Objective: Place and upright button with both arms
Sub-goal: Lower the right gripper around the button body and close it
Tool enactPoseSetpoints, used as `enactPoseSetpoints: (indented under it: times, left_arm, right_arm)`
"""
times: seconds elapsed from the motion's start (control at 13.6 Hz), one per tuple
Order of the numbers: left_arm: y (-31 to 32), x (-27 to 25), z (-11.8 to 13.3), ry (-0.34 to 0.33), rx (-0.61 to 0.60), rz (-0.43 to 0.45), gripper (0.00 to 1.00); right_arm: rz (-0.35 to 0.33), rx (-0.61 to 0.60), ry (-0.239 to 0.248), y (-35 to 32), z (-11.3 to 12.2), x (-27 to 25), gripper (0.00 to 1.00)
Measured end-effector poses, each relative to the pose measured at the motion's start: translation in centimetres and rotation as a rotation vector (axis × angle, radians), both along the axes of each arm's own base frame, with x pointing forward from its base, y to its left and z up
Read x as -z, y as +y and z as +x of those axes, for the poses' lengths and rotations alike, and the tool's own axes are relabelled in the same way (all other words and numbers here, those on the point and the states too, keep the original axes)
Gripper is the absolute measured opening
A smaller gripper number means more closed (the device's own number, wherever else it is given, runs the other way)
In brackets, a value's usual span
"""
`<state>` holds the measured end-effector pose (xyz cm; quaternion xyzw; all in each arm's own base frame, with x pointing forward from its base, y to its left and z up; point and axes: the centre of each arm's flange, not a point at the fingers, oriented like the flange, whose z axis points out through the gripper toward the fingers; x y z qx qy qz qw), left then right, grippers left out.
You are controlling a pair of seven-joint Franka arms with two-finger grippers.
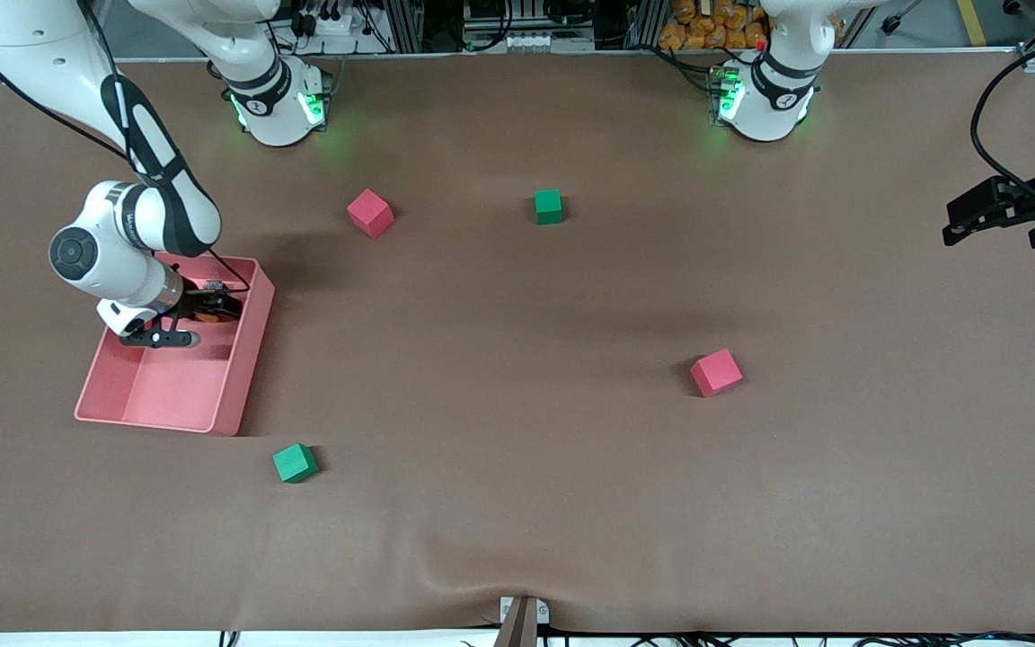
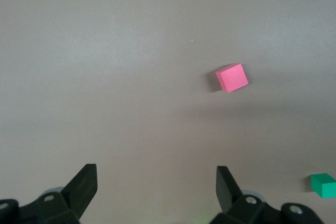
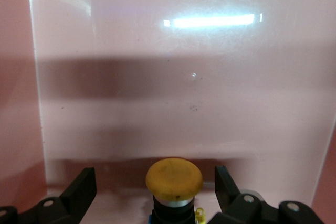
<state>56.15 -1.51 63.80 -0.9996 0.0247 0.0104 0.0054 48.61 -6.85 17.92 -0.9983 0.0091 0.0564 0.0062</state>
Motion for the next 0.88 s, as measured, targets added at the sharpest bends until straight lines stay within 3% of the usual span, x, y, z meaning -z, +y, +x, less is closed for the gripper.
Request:
enactPoseSetpoints:
  times: [0.88]
  left_arm:
    - [-0.07,0.21,0.29,-0.006,0.002,-0.001,1.0]
  right_arm:
    - [0.005,0.0,0.025,0.32,-0.64,0.47,1.0]
